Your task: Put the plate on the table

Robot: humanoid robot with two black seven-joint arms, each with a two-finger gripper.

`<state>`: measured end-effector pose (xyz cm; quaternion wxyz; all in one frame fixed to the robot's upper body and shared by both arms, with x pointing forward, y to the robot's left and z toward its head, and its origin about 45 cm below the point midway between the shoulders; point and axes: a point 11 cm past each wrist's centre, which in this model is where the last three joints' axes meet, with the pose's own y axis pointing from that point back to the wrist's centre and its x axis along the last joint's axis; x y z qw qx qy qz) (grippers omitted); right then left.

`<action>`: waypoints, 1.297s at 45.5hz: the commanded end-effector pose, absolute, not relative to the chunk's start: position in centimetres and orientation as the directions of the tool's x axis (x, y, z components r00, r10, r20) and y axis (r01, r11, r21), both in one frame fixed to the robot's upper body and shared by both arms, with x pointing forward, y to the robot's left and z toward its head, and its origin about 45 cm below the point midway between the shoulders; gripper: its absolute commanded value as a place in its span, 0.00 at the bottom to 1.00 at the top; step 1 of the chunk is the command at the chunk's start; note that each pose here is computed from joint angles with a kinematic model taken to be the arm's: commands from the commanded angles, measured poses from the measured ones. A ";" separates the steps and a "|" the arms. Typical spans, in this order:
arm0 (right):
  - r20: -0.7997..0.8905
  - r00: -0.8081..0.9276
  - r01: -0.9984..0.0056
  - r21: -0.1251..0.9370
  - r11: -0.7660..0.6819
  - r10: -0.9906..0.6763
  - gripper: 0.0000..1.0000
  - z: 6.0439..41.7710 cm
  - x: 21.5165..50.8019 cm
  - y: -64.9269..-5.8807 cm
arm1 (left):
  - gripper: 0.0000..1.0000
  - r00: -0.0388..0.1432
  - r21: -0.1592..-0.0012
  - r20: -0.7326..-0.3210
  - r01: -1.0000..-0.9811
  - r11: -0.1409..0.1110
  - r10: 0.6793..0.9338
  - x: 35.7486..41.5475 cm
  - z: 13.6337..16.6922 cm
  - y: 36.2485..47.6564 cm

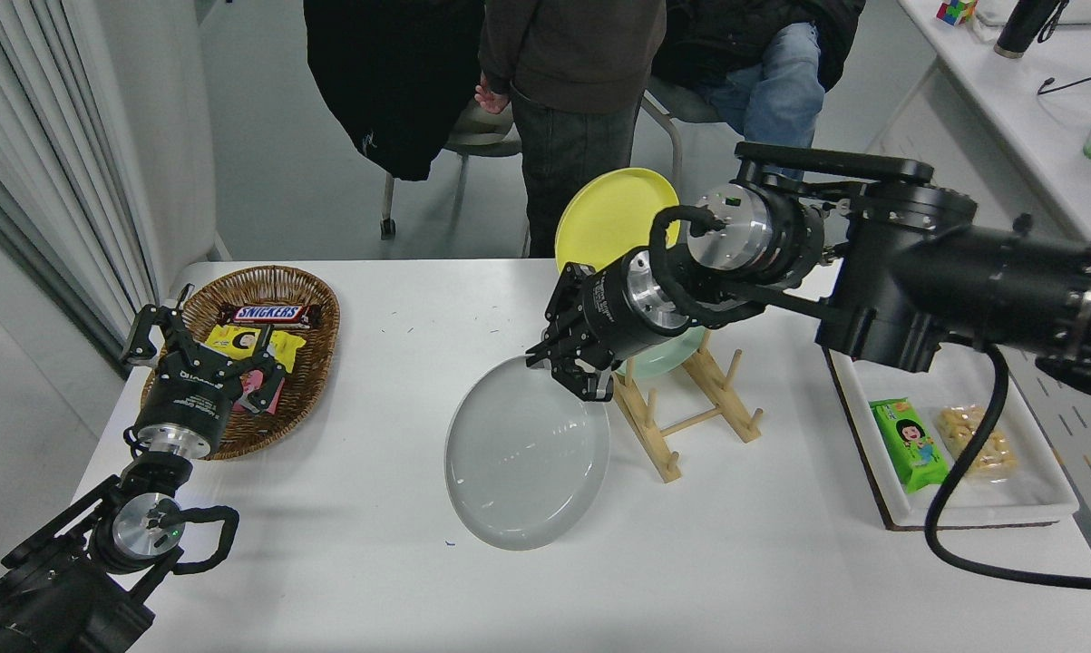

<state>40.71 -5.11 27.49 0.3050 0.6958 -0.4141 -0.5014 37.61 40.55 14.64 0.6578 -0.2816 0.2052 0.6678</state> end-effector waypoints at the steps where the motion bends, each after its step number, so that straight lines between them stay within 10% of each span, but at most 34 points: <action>1: -0.474 0.083 -0.237 0.845 -0.479 -0.877 0.00 25.6 40.4 -3.3 | 0.98 0.024 -0.096 -0.646 -0.994 -0.050 0.763 37.61 14.64 40.5; 24: -0.452 -0.312 -0.280 0.884 -0.374 -0.836 0.00 23.0 43.7 -7.5 | 0.98 0.024 -0.096 -0.646 -0.994 -0.050 0.763 37.61 14.64 40.5; 59: -0.412 -0.393 -0.130 0.910 -0.394 -0.822 0.00 18.8 40.5 -7.8 | 0.98 0.024 -0.096 -0.646 -0.994 -0.050 0.763 37.61 14.64 40.5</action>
